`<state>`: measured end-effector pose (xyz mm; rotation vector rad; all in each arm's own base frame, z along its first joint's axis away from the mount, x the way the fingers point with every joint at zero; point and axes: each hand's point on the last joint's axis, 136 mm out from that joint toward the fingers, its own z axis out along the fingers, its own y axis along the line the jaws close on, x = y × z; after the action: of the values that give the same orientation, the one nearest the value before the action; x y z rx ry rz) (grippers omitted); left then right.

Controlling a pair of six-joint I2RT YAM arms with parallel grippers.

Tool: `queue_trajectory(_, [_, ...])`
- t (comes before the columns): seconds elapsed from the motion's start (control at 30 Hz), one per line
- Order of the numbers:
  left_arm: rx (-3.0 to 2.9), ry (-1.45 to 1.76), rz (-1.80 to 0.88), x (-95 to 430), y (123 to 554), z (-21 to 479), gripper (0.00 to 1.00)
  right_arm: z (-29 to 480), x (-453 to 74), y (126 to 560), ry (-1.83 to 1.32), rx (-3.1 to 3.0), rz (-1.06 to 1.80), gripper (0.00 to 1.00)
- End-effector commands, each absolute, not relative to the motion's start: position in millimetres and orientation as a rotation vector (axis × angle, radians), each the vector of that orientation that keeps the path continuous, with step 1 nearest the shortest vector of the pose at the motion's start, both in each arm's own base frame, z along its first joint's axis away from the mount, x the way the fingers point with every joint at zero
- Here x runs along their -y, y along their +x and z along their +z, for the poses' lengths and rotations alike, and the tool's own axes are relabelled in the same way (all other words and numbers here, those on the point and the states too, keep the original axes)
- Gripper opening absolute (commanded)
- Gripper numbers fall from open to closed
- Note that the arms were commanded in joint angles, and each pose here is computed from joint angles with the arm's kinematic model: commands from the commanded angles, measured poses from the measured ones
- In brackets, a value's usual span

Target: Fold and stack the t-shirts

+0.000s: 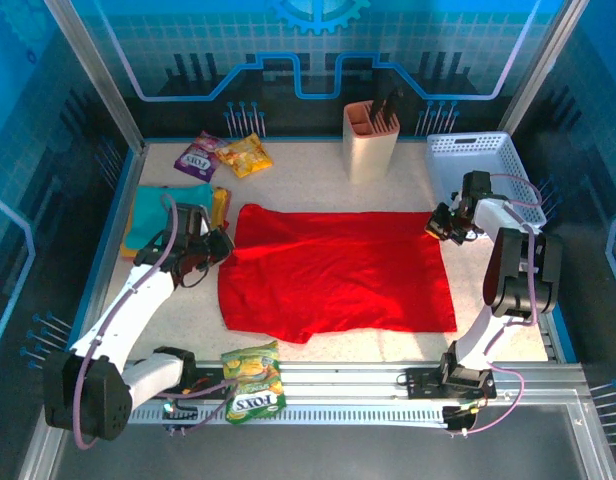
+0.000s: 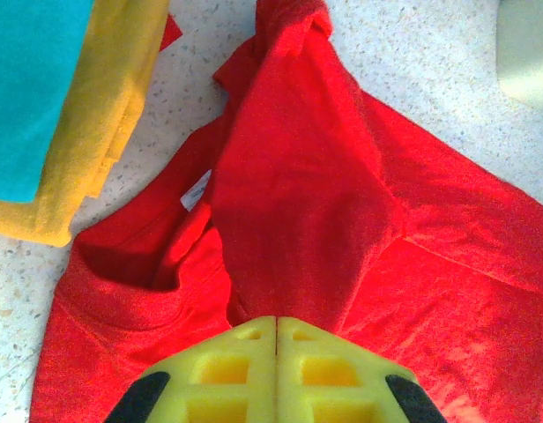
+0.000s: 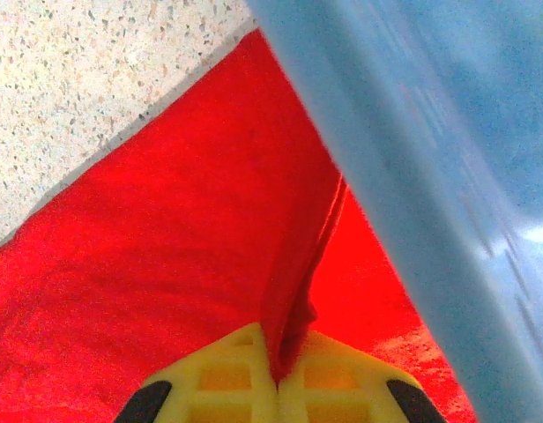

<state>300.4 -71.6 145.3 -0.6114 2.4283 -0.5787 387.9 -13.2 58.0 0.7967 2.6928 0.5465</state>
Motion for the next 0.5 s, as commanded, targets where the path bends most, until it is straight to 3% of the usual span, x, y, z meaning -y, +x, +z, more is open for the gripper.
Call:
queue_trajectory(0.0, [-2.427, -0.616, -0.564, 70, 297, 144, 0.00, 49, 11, 380, 0.782, -2.739, 0.520, 0.01])
queue_trajectory(0.47, [-2.490, -0.665, -0.566, 71, 286, 116, 0.00, 46, 14, 376, 0.768, -2.759, 0.427, 0.05])
